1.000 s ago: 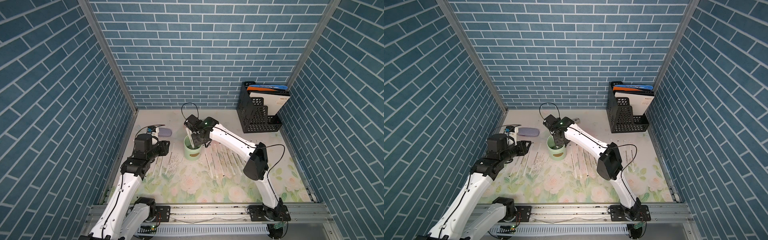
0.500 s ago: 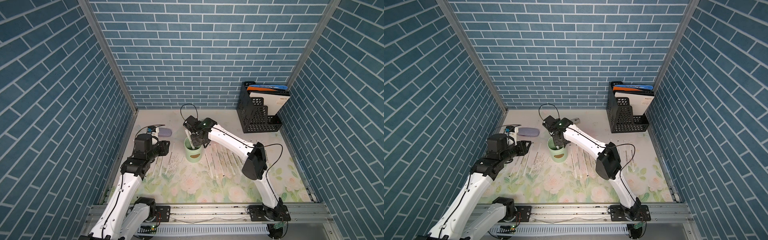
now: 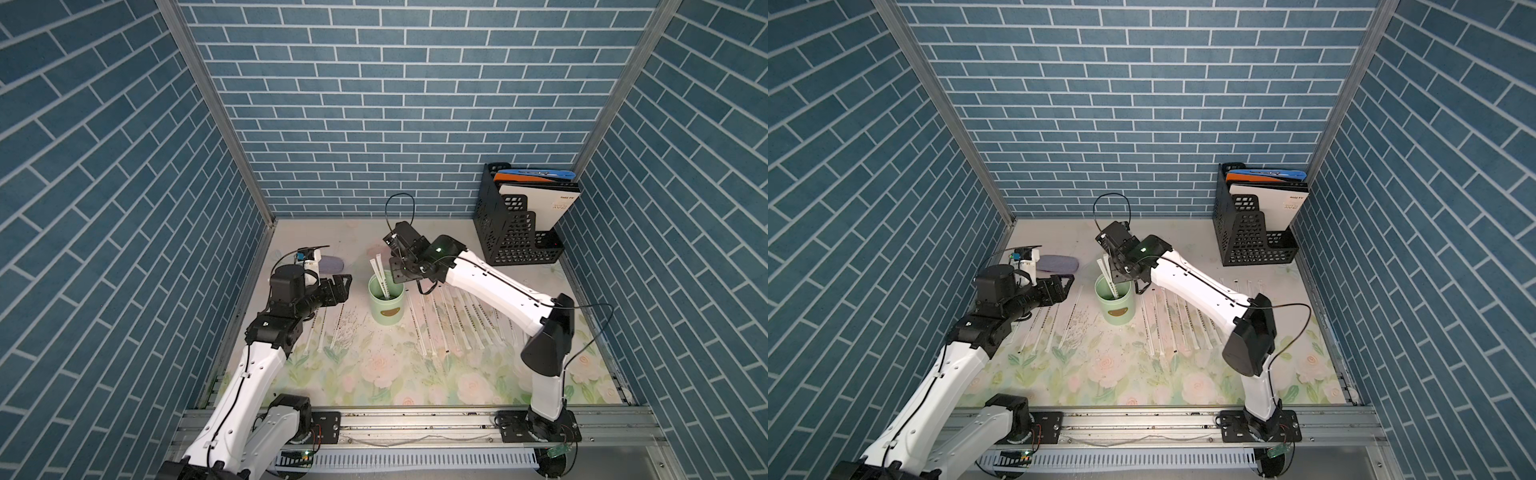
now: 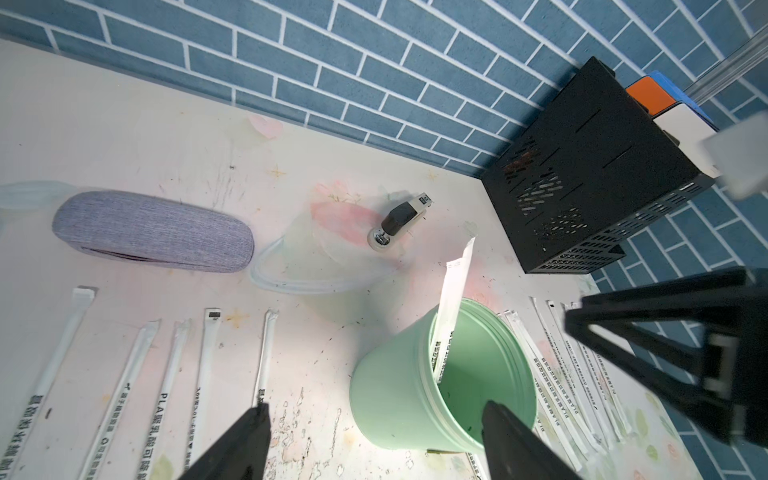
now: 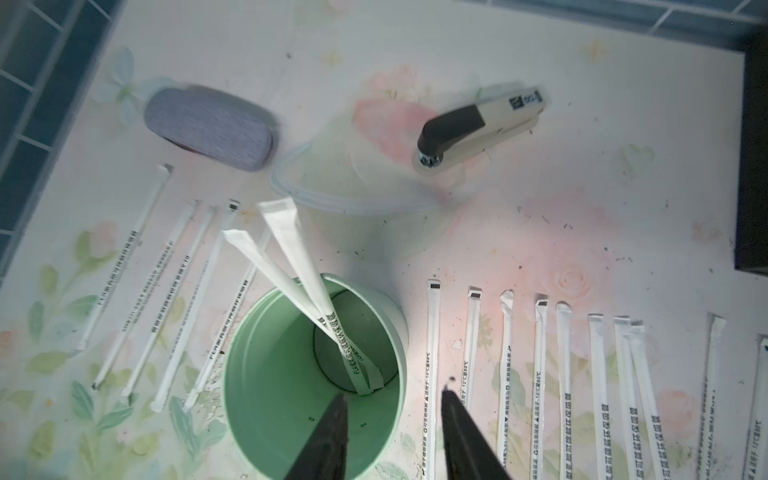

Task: Take the straws out of the storage container
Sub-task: Adjust the container at the center of the board.

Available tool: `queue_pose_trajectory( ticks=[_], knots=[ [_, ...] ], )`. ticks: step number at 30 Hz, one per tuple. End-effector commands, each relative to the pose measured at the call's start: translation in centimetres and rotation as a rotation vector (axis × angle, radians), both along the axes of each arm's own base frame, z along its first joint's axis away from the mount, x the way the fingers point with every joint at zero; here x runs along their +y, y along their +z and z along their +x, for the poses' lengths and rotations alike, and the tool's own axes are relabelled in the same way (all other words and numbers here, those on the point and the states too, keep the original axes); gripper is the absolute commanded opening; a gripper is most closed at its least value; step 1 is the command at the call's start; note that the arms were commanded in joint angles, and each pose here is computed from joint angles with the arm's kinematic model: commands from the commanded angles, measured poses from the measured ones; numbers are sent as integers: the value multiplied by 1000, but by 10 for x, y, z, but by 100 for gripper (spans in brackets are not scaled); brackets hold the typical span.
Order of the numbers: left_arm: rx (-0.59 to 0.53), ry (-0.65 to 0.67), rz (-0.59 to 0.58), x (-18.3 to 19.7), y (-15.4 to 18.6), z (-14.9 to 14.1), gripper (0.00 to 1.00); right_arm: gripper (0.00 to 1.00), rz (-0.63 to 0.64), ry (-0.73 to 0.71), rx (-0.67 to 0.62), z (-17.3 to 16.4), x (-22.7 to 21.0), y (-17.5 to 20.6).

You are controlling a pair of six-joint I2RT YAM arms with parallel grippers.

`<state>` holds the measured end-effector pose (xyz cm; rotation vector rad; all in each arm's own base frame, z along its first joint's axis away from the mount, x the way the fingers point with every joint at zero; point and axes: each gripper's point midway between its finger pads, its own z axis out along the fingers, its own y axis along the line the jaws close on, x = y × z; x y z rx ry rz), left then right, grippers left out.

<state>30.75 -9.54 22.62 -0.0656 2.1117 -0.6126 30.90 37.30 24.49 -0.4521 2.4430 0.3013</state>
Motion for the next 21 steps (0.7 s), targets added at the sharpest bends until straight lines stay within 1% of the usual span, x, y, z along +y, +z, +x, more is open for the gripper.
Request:
queue_pose_trajectory(
  ticks=[1,3,7,12,17,21],
  knots=[
    [-14,-25,-44,-11,0,6,85,38,70,33,-84,-2,-2,26],
    [-6,-36,-49,-17,-3,9,84,38,79,40,-98,-4,-9,27],
    [3,-45,-14,-33,-8,17,84,38,106,44,-109,-4,-22,28],
    [26,-39,20,-45,-16,29,82,38,152,38,-90,1,-38,19],
    [20,-38,24,-52,-15,39,82,38,167,27,-69,5,-50,4],
    [34,-50,37,-59,-19,46,76,38,170,29,-51,7,-51,-4]
  ],
)
